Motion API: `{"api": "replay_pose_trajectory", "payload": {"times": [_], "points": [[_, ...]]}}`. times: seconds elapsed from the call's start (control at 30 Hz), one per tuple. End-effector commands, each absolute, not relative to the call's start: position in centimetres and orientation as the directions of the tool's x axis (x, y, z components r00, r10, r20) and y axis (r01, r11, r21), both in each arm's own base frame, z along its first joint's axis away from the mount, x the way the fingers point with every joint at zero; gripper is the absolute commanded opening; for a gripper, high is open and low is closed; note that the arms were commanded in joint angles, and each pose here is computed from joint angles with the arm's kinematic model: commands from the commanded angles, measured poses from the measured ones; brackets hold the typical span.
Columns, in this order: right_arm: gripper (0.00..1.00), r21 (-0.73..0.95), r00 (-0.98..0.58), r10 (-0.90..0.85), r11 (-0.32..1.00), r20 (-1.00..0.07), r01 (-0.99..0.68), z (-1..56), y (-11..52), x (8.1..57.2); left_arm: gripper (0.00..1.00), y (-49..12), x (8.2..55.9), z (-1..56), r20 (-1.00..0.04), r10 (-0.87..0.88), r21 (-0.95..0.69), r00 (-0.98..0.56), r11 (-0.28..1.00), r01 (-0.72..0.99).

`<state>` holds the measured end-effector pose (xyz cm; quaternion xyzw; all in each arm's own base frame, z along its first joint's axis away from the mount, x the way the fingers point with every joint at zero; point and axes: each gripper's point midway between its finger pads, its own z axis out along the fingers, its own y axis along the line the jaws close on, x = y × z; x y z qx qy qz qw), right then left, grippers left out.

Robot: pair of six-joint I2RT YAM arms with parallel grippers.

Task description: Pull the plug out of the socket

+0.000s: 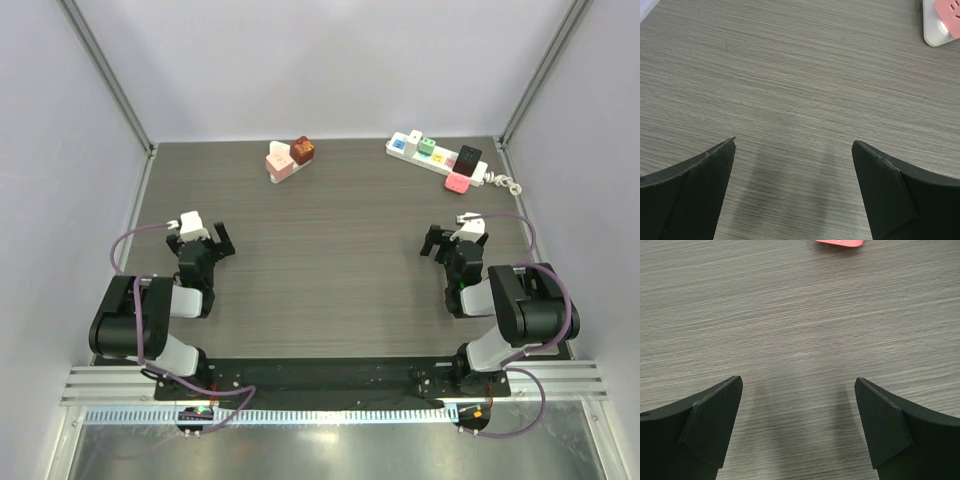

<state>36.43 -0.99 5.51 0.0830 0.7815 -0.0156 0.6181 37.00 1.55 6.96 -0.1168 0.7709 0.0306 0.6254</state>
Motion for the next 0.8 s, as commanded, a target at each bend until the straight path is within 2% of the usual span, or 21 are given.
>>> {"api": "replay_pose_trajectory", "payload": {"times": [0.0,0.23,0.4,0.43,0.47,0.5,0.53,0.57,0.63,0.67,0.73,0.77], "points": [[1.00,0.032,-0.115,0.054,0.984,-0.992,0.178,8.6,-2.0,37.5,1.00,2.6,37.9,9.3,-0.989,-0.076,-0.044,-0.124,0.969,-0.244],[1.00,0.032,-0.118,0.053,0.984,-0.992,0.177,8.5,-2.0,37.5,1.00,2.9,38.0,10.3,-0.991,-0.085,-0.056,-0.100,0.964,-0.260],[1.00,0.023,-0.071,0.040,0.976,-0.997,0.217,10.6,-2.0,37.2,1.00,1.6,38.2,12.0,-0.980,-0.052,-0.017,-0.191,0.984,-0.179],[1.00,-0.002,-0.128,0.027,0.975,-0.991,0.222,9.8,-1.8,37.0,1.00,2.2,38.7,14.5,-0.987,-0.073,-0.041,-0.141,0.975,-0.219],[1.00,0.002,-0.120,0.031,0.973,-0.992,0.232,11.2,-1.7,38.0,1.00,3.6,38.3,14.9,-0.983,-0.138,-0.091,-0.123,0.941,-0.325],[1.00,0.002,-0.141,0.037,0.969,-0.989,0.245,11.6,-1.7,38.3,1.00,4.1,38.4,15.8,-0.983,-0.150,-0.105,-0.102,0.929,-0.354],[1.00,-0.031,-0.253,0.032,0.970,-0.967,0.240,9.7,-1.4,38.0,1.00,4.2,38.8,17.7,-0.985,-0.163,-0.132,-0.057,0.923,-0.360],[1.00,-0.018,-0.245,0.043,0.970,-0.968,0.241,11.2,-1.1,39.4,1.00,4.0,39.1,18.8,-0.985,-0.171,-0.153,-0.023,0.925,-0.349],[1.00,-0.008,-0.312,0.077,0.965,-0.947,0.264,10.1,-0.7,39.6,1.00,3.7,39.7,20.6,-0.976,-0.214,-0.218,0.049,0.918,-0.330],[1.00,0.024,-0.289,0.102,0.965,-0.952,0.262,11.6,-0.2,40.8,1.00,3.7,40.1,21.3,-0.968,-0.236,-0.250,0.083,0.911,-0.328],[1.00,0.081,-0.356,0.178,0.959,-0.918,0.270,10.6,0.7,41.1,1.00,4.7,40.7,22.9,-0.917,-0.359,-0.400,0.176,0.829,-0.391],[1.00,0.122,-0.341,0.206,0.960,-0.917,0.253,12.0,1.5,42.3,0.99,5.1,40.7,21.1,-0.902,-0.414,-0.422,0.122,0.784,-0.455]]}}
